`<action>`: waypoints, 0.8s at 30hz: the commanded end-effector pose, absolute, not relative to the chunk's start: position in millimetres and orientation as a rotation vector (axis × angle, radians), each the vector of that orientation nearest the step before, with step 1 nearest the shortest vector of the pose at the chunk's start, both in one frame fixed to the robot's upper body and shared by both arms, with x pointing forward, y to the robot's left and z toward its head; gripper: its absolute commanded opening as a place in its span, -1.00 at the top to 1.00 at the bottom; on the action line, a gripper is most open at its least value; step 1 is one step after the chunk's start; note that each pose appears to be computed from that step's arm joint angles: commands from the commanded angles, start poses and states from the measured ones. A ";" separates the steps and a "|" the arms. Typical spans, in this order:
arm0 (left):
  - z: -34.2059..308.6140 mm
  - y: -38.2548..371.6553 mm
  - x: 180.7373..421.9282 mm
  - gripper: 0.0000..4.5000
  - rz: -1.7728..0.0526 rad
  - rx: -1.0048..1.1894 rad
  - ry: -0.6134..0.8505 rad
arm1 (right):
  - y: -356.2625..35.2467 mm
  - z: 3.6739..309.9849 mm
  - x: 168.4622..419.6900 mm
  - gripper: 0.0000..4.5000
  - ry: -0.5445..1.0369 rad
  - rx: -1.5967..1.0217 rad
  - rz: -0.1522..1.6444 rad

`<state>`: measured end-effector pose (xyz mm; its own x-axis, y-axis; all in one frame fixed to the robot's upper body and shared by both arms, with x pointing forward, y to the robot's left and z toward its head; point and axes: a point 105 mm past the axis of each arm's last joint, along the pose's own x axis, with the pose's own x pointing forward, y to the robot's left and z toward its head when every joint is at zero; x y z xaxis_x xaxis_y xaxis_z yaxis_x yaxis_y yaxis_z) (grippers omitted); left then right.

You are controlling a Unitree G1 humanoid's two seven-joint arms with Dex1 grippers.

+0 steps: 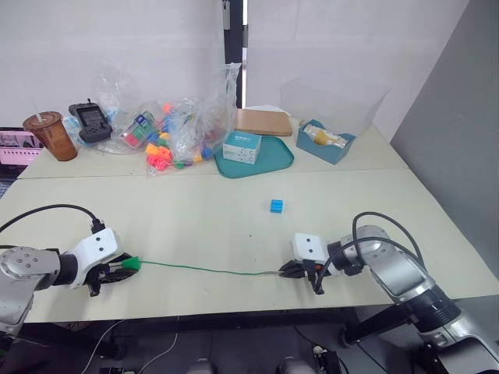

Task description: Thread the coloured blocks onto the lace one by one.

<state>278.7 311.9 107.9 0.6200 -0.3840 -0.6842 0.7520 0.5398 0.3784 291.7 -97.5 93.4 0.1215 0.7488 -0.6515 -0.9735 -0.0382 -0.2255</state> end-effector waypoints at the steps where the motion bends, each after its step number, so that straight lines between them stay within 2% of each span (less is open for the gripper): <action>1: 109.7 305.3 284.2 0.41 -0.686 0.665 0.535 | -96.5 85.2 290.6 1.00 0.419 -0.755 1.444; 3: 116.6 295.4 286.3 -0.05 -0.699 0.599 0.495 | -94.0 86.5 290.3 1.00 0.416 -0.751 1.448; 9: 134.3 277.8 288.3 -0.90 -0.728 0.518 0.486 | -78.4 92.4 293.0 1.00 0.420 -0.734 1.439; 11: 141.0 266.7 287.3 -0.90 -0.764 0.480 0.466 | -70.9 96.5 294.2 1.00 0.405 -0.716 1.433; 14: 146.0 225.1 281.4 -0.90 -0.905 0.387 0.427 | -59.1 96.5 294.0 1.00 0.400 -0.706 1.420; 17: 137.0 181.2 275.1 -0.90 -1.018 0.314 0.391 | -54.5 87.8 299.4 1.00 0.430 -0.732 1.372; 24: 110.9 97.8 277.4 -0.90 -1.154 0.245 0.253 | -53.4 82.1 299.5 1.00 0.466 -0.793 1.359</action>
